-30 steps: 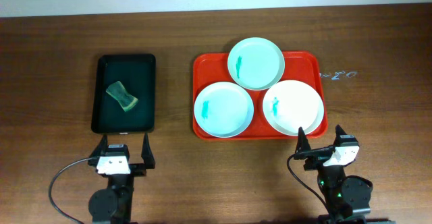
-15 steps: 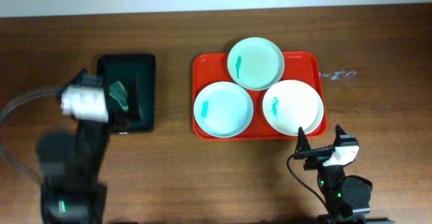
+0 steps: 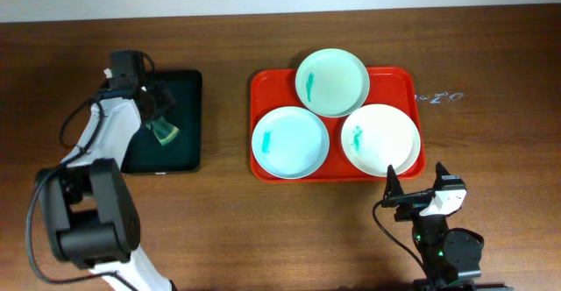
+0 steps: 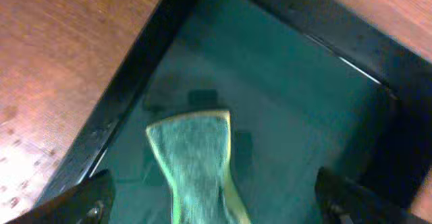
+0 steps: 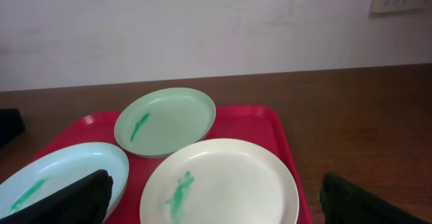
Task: Clean dirty plates on tray and stack at the side
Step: 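Reach the left gripper into the black tray and grasp the sponge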
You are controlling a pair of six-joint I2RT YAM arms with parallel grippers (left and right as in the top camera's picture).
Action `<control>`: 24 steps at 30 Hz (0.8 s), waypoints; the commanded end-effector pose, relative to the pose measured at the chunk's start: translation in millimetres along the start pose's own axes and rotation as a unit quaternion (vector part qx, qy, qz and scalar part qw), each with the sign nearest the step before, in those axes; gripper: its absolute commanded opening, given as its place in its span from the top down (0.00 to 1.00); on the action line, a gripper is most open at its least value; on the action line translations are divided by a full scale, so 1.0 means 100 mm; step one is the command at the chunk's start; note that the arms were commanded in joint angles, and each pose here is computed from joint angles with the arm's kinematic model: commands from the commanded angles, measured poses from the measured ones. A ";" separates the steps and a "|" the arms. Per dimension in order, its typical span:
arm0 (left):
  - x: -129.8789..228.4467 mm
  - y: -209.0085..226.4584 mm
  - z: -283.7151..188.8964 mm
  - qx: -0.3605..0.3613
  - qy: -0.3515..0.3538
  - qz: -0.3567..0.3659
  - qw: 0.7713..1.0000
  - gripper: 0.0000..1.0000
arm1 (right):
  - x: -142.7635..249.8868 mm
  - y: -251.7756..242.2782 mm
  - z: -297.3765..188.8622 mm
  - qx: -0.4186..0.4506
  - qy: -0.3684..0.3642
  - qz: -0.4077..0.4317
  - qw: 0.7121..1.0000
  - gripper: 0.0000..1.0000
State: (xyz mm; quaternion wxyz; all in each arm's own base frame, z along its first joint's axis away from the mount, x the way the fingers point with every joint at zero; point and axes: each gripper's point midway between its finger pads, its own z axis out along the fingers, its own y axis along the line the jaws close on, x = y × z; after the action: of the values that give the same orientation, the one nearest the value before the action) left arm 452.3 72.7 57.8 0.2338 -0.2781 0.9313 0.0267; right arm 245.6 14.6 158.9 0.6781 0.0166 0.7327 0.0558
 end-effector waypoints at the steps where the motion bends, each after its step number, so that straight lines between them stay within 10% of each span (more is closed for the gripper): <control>1: 0.11 0.05 0.32 -0.021 0.017 -0.020 0.999 0.12 | 0.03 0.00 0.00 0.000 0.002 0.002 1.000 0.02; 5: 0.12 0.04 0.53 -0.022 0.014 -0.021 0.999 0.34 | 0.03 0.00 0.00 0.000 0.002 0.002 1.000 0.02; 7: 0.10 0.04 0.53 -0.022 0.009 -0.021 0.999 0.59 | 0.03 0.00 0.00 0.000 0.002 0.002 1.000 0.02; 8: 0.07 0.08 0.53 -0.034 0.001 -0.022 0.999 0.89 | 0.03 0.00 0.00 0.000 0.002 0.002 1.000 0.02; 10: 0.06 0.10 0.52 -0.041 -0.002 -0.021 0.999 1.00 | 0.03 0.00 0.00 0.000 0.002 0.002 1.000 0.02; 11: 0.09 0.09 0.52 -0.037 0.006 -0.020 0.999 0.62 | 0.03 0.00 0.00 0.000 0.002 0.002 1.000 0.02; 12: 0.22 -0.02 0.48 -0.001 0.044 -0.018 0.999 0.01 | 0.03 0.00 0.00 0.000 0.002 0.002 1.000 0.02; 16: 0.71 -0.04 0.35 0.017 0.159 -0.015 0.987 0.01 | 0.03 0.00 0.00 0.000 0.002 0.002 1.000 0.02; 17: 0.74 -0.02 0.34 0.015 0.164 -0.015 0.986 0.11 | 0.03 0.00 0.00 0.000 0.002 0.002 1.000 0.02; 18: 0.74 -0.02 0.34 0.014 0.165 -0.015 0.986 0.51 | 0.03 0.00 0.00 0.000 0.002 0.002 1.000 0.02; 20: 0.69 -0.02 0.36 0.012 0.152 -0.015 0.988 0.98 | 0.03 0.00 0.00 0.000 0.002 0.002 1.000 0.02; 22: 0.63 0.00 0.37 0.005 0.138 -0.014 0.990 1.00 | 0.03 0.00 0.00 0.000 0.002 0.002 1.000 0.02; 24: 0.55 0.03 0.40 -0.007 0.118 -0.012 0.993 0.01 | 0.03 0.00 0.00 0.000 0.002 0.002 1.000 0.02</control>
State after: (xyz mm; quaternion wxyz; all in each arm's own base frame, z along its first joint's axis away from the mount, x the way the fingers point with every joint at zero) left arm 426.1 48.6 3.9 0.1151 -0.2855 0.9512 -0.0194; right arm 245.6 14.6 158.9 0.6781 0.0167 0.7327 0.0559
